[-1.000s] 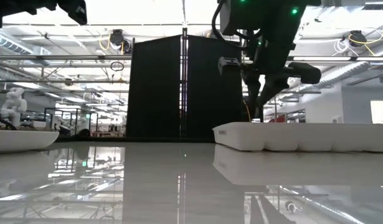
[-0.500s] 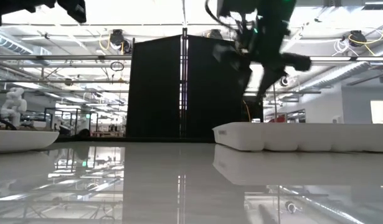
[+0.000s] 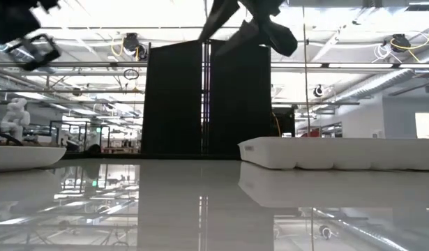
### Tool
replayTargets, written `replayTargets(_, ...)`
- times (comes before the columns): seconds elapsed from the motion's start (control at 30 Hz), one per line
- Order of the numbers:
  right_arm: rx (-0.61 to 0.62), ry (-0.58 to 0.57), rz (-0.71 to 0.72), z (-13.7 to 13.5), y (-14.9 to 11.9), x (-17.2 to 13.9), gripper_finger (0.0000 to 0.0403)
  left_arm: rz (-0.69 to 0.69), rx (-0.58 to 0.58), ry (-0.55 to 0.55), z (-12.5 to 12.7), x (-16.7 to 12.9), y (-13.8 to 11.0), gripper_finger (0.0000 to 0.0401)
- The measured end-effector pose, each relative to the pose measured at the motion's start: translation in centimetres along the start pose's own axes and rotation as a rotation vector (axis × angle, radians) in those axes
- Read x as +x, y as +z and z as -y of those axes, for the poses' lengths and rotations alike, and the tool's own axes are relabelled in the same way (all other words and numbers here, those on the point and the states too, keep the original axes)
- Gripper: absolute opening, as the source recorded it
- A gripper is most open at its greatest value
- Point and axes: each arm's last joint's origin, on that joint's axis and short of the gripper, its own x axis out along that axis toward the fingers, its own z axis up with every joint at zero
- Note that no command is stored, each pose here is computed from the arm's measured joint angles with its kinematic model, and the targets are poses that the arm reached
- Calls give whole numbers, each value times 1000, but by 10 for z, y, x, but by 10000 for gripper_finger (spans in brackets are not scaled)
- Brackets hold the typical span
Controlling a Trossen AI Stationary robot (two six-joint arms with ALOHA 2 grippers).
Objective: Sort silverware
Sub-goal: Put the bronze spoon into the silverware tray
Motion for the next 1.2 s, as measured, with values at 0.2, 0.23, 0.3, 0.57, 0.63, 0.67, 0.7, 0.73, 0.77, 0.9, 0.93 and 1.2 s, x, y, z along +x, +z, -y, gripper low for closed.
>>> replayTargets(0.2, -16, 31, 7, -8, -9, -8, 162, -200, -160, 98, 13, 37, -28, 127)
replayTargets(0.23, -18, 34, 8, -9, -10, -9, 162, -225, -175, 124, 16, 43, -32, 127)
replayTargets(0.3, -23, 39, 4, -10, -12, -10, 162, -260, -204, 171, 21, 54, -39, 127)
replayTargets(0.57, -54, 45, 8, -13, -16, -14, 162, -389, -178, 316, 39, 96, -60, 127)
replayTargets(0.63, -59, 35, 22, -12, -15, -13, 162, -408, -156, 359, 43, 106, -62, 127)
replayTargets(0.67, -63, 34, 23, -12, -15, -13, 162, -424, -143, 394, 44, 109, -63, 127)
replayTargets(0.7, -70, 34, 24, -12, -15, -13, 162, -443, -130, 438, 44, 112, -65, 127)
replayTargets(0.73, -78, 33, 25, -12, -15, -13, 162, -463, -116, 479, 43, 114, -67, 127)
replayTargets(0.77, -82, 33, 25, -12, -15, -13, 162, -487, -104, 517, 43, 116, -69, 127)
replayTargets(0.9, -98, 30, 24, -12, -15, -13, 162, -519, -87, 549, 44, 125, -74, 127)
replayTargets(0.93, -107, 30, 23, -12, -15, -13, 162, -523, -85, 552, 44, 127, -75, 127)
replayTargets(1.2, -117, 26, 23, -11, -15, -13, 162, -552, -87, 621, 38, 135, -84, 127)
